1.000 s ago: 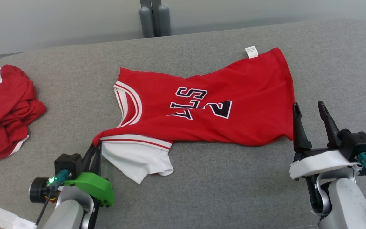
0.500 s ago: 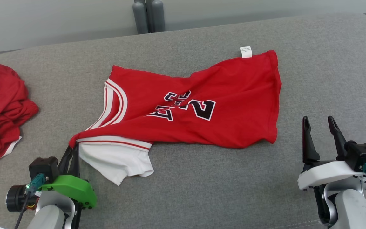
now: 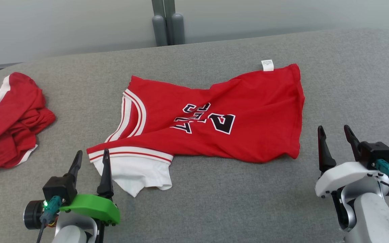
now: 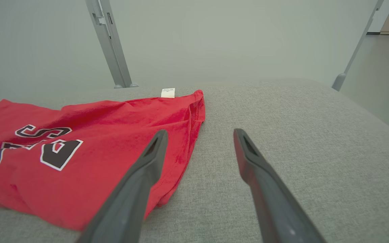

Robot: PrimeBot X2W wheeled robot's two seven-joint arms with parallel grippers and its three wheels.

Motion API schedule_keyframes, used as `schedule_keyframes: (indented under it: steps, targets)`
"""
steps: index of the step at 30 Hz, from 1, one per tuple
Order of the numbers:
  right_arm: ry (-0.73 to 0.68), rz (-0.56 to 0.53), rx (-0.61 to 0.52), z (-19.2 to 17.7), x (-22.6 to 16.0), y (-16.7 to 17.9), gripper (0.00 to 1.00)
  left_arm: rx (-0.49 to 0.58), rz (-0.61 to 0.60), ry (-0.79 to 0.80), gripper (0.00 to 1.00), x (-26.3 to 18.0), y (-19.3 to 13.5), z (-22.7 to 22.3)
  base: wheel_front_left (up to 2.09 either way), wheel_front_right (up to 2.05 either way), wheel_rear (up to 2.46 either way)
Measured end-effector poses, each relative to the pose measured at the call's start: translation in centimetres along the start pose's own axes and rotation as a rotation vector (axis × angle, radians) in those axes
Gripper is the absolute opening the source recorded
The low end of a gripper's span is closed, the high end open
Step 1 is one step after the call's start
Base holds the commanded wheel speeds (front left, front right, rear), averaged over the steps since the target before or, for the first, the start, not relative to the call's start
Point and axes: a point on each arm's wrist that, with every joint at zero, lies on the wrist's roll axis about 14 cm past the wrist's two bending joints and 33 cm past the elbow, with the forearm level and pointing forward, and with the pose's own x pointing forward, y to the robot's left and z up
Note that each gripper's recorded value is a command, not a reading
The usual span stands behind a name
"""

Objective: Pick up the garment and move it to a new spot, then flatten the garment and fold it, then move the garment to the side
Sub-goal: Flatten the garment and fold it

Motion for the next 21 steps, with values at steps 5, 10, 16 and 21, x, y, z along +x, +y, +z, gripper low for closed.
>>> schedule_keyframes:
  steps: [5,10,16,21]
  targets:
    - [0.08,0.036,-0.033,-0.5,1.9,1.1,1.0,-0.032,0.015,-0.054,1.0,-1.8,-0.5,1.1,0.0,0.0,0.0]
    - [0.221,0.05,-0.061,-3.0,3.5,1.0,1.0,-0.068,0.016,-0.079,1.0,-3.1,-1.3,1.5,0.0,0.0,0.0]
    - [0.37,0.07,-0.045,-6.6,4.5,1.7,1.0,-0.078,0.032,-0.087,1.0,-3.6,-1.1,1.5,0.0,0.0,0.0]
    - [0.479,0.097,-0.013,-9.4,5.0,3.0,1.0,-0.078,0.07,-0.078,1.0,-3.8,0.0,1.1,0.0,0.0,0.0]
